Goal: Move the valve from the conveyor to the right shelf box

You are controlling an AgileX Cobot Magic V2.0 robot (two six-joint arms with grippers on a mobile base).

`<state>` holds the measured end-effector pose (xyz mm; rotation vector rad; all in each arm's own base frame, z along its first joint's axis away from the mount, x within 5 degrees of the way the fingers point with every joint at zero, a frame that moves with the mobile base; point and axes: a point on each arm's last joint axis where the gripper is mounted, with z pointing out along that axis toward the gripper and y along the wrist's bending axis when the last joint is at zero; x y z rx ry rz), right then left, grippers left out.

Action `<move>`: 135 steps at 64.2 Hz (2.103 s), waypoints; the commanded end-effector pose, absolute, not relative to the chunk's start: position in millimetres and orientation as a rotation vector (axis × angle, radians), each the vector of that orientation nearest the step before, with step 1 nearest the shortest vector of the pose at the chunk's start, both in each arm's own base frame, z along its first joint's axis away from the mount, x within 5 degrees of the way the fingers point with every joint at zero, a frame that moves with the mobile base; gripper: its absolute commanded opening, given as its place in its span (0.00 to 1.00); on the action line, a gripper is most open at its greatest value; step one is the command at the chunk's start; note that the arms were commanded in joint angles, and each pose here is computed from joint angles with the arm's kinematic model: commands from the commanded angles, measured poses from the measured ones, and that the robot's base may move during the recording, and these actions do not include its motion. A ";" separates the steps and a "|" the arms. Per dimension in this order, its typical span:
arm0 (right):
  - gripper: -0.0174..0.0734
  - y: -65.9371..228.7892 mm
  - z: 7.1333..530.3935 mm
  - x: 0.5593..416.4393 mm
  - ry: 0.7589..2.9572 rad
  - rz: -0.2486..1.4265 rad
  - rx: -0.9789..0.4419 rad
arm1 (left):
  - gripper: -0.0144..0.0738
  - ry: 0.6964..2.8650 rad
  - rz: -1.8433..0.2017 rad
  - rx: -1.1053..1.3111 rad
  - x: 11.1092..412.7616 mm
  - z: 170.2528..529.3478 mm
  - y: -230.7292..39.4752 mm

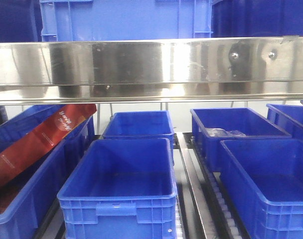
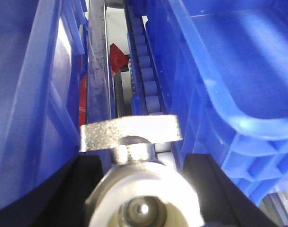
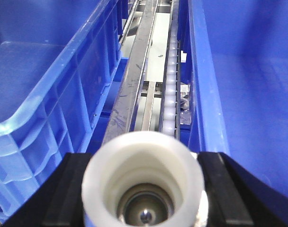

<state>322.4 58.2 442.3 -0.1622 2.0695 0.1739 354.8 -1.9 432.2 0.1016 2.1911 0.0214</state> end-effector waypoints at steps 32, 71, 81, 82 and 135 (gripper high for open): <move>0.02 56.2 459.7 317.9 1.966 0.165 -0.155 | 0.04 2.118 0.010 0.095 352.0 445.3 -4.3; 0.02 56.2 459.8 318.0 1.964 0.165 -0.155 | 0.04 2.118 0.010 0.095 352.0 445.3 -4.3; 0.02 56.2 460.5 318.3 1.956 0.166 -0.154 | 0.04 2.118 0.010 0.095 352.0 445.3 -4.3; 0.02 56.3 460.7 318.3 1.954 0.168 -0.153 | 0.04 2.118 0.010 0.095 352.0 445.3 -4.3; 0.02 128.4 521.2 384.8 1.612 0.422 -0.211 | 0.04 1.683 -0.208 0.047 372.5 505.6 -32.3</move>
